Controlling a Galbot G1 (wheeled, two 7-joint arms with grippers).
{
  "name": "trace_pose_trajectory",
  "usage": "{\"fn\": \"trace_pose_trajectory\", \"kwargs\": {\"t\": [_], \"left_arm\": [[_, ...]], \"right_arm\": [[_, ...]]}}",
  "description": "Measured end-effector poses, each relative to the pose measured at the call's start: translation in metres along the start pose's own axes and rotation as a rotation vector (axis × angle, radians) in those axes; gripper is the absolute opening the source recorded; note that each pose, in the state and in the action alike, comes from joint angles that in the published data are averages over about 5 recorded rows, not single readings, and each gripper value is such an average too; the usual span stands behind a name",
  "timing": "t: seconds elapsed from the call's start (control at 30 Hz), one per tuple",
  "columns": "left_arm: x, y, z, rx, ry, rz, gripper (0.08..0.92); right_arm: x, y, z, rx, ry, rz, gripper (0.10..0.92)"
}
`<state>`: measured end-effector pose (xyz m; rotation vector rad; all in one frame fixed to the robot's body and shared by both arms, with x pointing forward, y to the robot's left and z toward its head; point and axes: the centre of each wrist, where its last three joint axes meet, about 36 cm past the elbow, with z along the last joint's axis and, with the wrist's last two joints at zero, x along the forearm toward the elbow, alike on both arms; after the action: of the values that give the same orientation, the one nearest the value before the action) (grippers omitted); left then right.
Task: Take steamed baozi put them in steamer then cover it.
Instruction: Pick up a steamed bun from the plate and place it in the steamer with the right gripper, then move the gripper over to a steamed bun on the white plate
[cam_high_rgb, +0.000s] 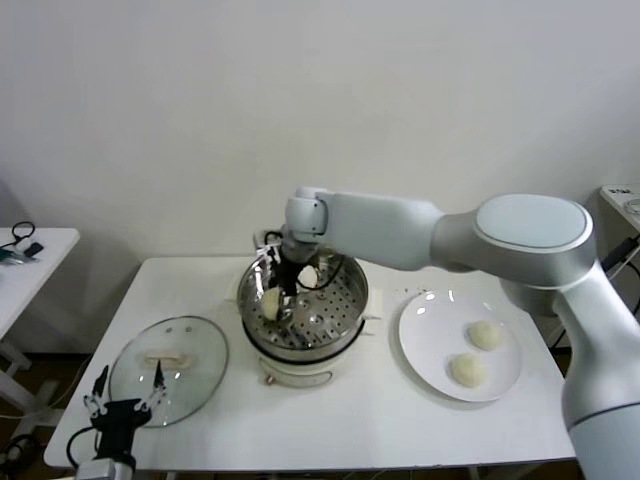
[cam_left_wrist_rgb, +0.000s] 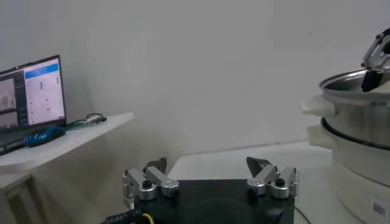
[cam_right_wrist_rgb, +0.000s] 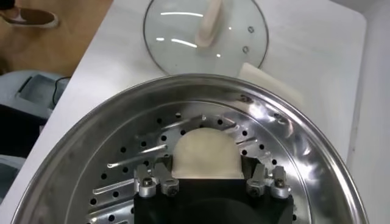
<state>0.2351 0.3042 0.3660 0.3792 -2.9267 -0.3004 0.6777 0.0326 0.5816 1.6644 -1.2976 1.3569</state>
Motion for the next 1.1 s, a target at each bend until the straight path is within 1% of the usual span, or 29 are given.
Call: {"fn": "trace_pose_trajectory", "kwargs": {"t": [0.1, 0.17, 0.4, 0.6, 0.87, 1.1], "left_arm": [[-0.001, 0.001, 0.0, -0.002, -0.002, -0.003, 0.823], [-0.001, 0.002, -0.001, -0.004, -0.003, -0.005, 0.823], [0.001, 0.004, 0.0, -0.007, -0.003, -0.008, 0.823], [0.003, 0.004, 0.0, -0.007, -0.003, -0.008, 0.823], [0.002, 0.003, -0.001, -0.005, -0.004, 0.0, 0.823], [0.0, 0.002, -0.006, -0.008, -0.011, 0.005, 0.823]], "right_arm": [[-0.002, 0.0, -0.001, 0.006, 0.004, -0.001, 0.797], [-0.001, -0.001, -0.001, 0.008, 0.006, 0.001, 0.816], [0.012, -0.001, 0.005, 0.013, 0.012, 0.009, 0.823], [0.046, 0.0, 0.023, 0.012, 0.01, 0.028, 0.823], [0.11, 0.016, 0.076, -0.02, 0.01, 0.085, 0.823], [0.141, 0.051, 0.143, -0.072, 0.017, 0.104, 0.823]]}}
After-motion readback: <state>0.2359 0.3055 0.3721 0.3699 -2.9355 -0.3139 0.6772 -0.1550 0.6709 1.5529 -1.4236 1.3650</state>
